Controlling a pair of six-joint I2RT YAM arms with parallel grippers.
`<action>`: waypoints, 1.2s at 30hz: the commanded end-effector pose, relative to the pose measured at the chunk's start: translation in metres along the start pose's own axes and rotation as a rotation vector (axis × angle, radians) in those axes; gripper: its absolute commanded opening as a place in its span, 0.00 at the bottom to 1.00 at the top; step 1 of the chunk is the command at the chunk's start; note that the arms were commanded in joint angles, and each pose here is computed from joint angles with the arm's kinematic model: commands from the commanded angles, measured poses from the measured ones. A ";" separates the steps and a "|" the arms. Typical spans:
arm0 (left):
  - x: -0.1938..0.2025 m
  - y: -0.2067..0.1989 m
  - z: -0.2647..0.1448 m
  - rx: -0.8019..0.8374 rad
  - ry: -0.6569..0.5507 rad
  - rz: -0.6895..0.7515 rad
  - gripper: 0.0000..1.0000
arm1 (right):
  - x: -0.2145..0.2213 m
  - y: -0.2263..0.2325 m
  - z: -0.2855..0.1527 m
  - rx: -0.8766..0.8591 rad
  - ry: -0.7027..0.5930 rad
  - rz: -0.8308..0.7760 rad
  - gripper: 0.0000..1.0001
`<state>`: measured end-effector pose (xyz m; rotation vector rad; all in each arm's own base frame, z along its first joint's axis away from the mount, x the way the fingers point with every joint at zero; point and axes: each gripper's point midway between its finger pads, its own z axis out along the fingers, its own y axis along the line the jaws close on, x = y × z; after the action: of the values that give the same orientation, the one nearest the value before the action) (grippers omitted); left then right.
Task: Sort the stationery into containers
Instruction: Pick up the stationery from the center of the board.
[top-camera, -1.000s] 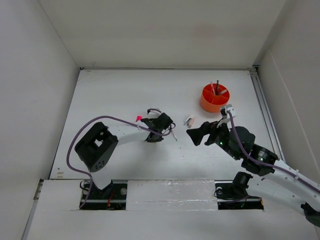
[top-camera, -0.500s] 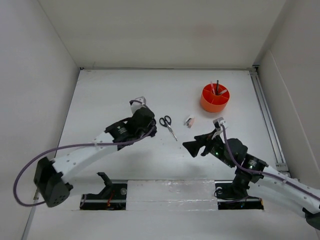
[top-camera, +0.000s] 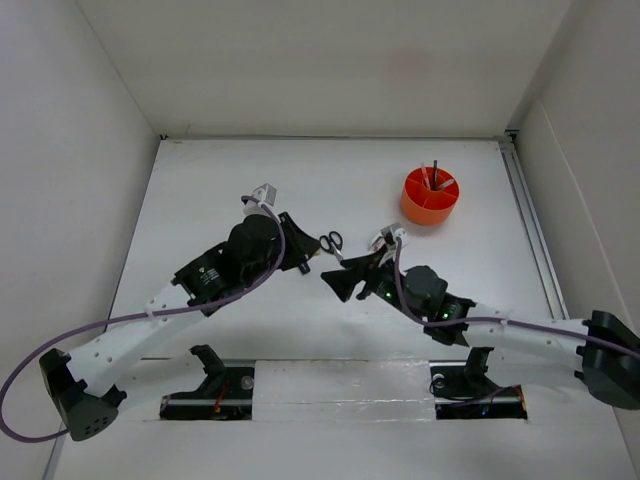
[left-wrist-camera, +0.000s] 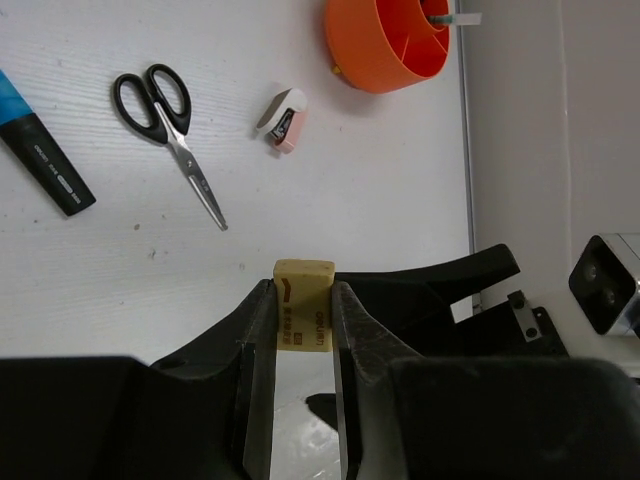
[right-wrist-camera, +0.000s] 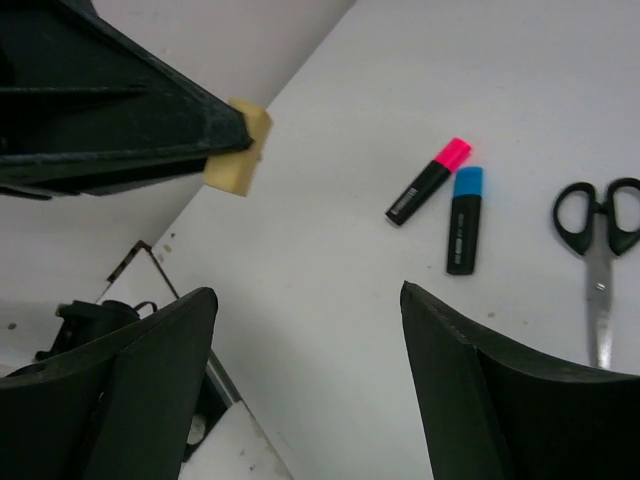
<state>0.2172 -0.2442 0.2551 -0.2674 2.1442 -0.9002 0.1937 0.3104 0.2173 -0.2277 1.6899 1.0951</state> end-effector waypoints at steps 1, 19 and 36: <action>-0.007 -0.018 -0.004 0.063 -0.017 -0.028 0.00 | -0.053 0.043 0.022 -0.062 -0.184 0.021 0.79; -0.007 -0.013 -0.005 0.050 -0.020 -0.036 0.00 | -0.062 0.051 0.046 0.015 -0.332 0.050 0.50; 0.005 -0.017 -0.005 0.109 0.017 -0.039 0.00 | -0.063 0.047 0.056 0.053 -0.387 0.116 0.43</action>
<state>0.2197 -0.2442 0.2545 -0.2966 2.1212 -0.9277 0.2225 0.3601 0.2546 -0.0125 1.5083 1.0259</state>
